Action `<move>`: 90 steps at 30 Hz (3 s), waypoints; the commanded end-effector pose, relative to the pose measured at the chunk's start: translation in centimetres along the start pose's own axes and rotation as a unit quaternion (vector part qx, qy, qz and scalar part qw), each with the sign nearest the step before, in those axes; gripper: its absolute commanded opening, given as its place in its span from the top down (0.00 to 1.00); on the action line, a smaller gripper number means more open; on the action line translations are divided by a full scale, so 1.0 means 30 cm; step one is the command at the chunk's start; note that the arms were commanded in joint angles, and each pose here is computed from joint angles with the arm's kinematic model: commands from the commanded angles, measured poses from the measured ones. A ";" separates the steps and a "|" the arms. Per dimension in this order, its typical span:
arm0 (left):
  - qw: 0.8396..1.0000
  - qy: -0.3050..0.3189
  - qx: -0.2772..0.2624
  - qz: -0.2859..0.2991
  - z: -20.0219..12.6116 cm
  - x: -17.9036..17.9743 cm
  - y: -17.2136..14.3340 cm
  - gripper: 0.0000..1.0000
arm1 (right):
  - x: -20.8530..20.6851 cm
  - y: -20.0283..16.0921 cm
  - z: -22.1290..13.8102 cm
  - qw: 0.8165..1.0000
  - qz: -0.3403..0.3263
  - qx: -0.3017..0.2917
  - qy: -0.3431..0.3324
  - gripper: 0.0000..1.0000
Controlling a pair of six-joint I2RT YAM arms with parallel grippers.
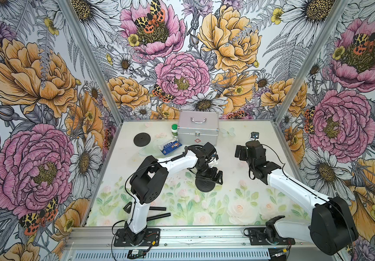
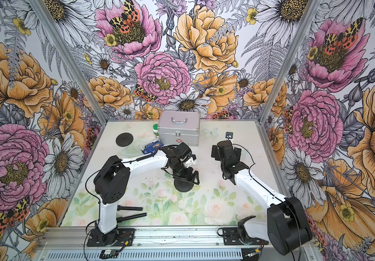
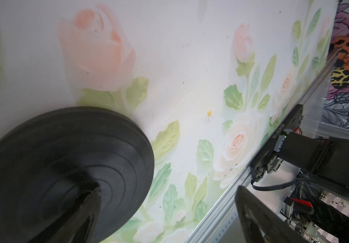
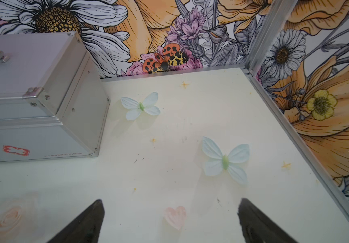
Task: Assemble a microphone stand
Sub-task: Move the microphone stand base to the center of the board, then pick up the microphone stand pole from the center of the board.
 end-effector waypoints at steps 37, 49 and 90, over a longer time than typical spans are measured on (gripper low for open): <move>0.753 0.331 -0.316 -0.472 -0.927 0.894 -0.574 0.01 | 1.314 -0.806 -0.591 0.507 -0.485 0.032 0.712 0.07; 0.746 0.342 -0.307 -0.482 -0.909 0.922 -0.589 0.01 | 1.371 -0.932 -0.542 0.509 -0.531 0.080 0.672 0.19; 0.756 0.271 -0.422 -0.420 -1.050 0.771 -0.482 0.01 | 1.312 -0.731 -0.230 0.697 -0.425 0.162 0.554 1.00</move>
Point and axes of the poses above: each gripper's point midway between its finger pads, its own z axis out along the fingers, its own x axis along the line the jaws close on, y = z × x, the point moved 4 cm from there along -z, back along the fingers, and after that the axes turned 6 degrees about z, right-handed, at the moved point
